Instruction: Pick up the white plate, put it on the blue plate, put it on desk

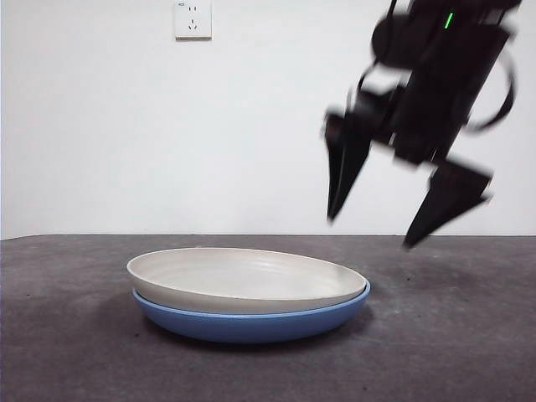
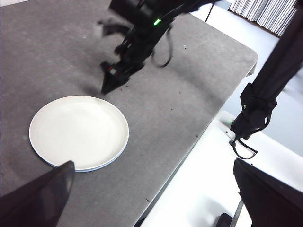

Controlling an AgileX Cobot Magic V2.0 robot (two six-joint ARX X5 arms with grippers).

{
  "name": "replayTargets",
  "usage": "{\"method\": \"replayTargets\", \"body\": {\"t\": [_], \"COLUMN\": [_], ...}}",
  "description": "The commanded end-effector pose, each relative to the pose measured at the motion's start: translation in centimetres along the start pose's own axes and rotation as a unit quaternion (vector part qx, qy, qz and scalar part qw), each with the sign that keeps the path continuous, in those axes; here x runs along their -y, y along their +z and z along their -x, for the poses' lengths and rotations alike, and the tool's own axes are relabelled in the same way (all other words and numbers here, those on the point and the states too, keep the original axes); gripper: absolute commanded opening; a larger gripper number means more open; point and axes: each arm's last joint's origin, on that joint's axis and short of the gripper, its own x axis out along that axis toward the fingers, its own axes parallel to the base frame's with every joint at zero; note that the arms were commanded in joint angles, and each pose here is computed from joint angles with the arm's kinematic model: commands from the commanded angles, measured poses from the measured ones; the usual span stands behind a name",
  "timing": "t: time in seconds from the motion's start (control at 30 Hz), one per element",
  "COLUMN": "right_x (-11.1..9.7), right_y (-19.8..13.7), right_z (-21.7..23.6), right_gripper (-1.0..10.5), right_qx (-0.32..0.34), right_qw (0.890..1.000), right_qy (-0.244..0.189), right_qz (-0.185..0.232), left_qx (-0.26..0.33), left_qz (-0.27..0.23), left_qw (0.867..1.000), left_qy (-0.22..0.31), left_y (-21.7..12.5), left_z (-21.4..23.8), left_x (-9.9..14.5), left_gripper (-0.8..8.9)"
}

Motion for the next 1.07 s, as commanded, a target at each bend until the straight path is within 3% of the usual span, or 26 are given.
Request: {"method": "replayTargets", "body": {"t": [0.03,0.2,0.5,0.83,1.07], "right_x": [-1.0,-2.2,-2.2,-0.9,-0.4], "right_y": [-0.6,-4.1,-12.4,-18.6,-20.4], "right_z": [3.3,10.3,19.0,23.3,24.2], "right_gripper": [5.8,6.0,6.0,6.0,6.0], "right_qx": [0.020,0.055,0.101,0.161,0.188], "right_qw": [0.999,0.996,0.989,0.978,0.972], "right_qy": [0.002,0.001,0.015,0.041,0.050], "right_qz": [0.031,0.067,0.106,0.125,0.130], "left_qx": [0.002,0.002,0.002,0.001,0.001], "left_qz": [-0.004,-0.004,0.000,0.001,0.010], "left_qw": [1.000,1.000,1.000,1.000,1.000], "left_qy": [-0.001,-0.001,-0.001,-0.001,-0.001], "left_y": [0.2,0.2,0.2,0.2,0.2], "left_z": [0.1,0.1,0.1,0.1,0.1], "left_x": [0.1,0.1,0.1,0.0,0.0], "left_gripper": [5.95,5.95,5.95,5.94,5.93]}}
